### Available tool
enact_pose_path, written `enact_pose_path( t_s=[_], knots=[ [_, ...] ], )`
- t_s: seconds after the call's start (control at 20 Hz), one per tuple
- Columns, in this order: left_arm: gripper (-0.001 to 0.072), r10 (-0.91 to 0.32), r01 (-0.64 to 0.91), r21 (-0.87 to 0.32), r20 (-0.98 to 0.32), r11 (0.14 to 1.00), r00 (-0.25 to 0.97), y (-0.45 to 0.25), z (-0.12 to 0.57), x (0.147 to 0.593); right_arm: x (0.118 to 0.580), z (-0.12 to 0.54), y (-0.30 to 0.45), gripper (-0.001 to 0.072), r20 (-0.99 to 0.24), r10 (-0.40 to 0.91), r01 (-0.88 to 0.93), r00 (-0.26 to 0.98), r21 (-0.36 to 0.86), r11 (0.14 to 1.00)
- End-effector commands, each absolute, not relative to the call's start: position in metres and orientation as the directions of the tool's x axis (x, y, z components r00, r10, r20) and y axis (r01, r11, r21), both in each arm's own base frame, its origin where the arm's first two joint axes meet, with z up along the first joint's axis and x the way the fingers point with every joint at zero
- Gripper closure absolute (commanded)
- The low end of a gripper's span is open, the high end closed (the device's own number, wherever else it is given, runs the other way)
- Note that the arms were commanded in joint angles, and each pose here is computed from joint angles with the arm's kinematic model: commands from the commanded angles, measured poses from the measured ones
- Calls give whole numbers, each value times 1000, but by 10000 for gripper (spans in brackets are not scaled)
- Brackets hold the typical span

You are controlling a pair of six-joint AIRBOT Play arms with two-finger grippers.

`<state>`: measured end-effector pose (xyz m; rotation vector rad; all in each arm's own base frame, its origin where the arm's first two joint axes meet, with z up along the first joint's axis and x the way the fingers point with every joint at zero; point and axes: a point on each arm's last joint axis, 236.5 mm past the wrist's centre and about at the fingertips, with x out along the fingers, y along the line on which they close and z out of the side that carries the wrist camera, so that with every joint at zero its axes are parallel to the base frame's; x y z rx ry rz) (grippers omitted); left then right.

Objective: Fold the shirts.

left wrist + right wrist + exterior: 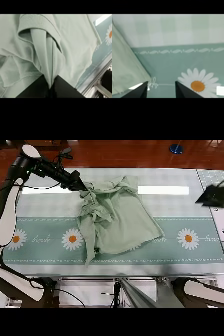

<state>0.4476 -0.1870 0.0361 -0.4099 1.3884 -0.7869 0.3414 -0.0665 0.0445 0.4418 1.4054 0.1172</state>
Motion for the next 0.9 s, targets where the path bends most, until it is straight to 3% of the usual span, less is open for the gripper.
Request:
enact_pose_path(
  t_s=[0.0, 0.2, 0.4, 0.55, 0.85],
  knots=[
    [673, -701, 251, -681, -713, 688, -12, -186, 35, 447, 274, -18, -16, 217, -842, 514, 211, 165, 540, 815],
    [673, -701, 250, -682, -713, 687, -17, -186, 35, 446, 235, -75, 8, 188, -839, 523, 262, 149, 543, 797],
    [673, -701, 250, -683, -713, 686, -25, -186, 35, 445, 260, -86, 16, 189, -793, 529, 281, 302, 604, 746],
    [673, -701, 250, -683, -713, 686, -25, -186, 35, 445, 274, -89, 19, 189, -805, 491, 246, 333, 577, 779],
    [673, -701, 250, -684, -713, 685, -30, -186, 35, 443, 275, -114, 69, 212, -820, 523, 178, 232, 564, 806]
  ],
)
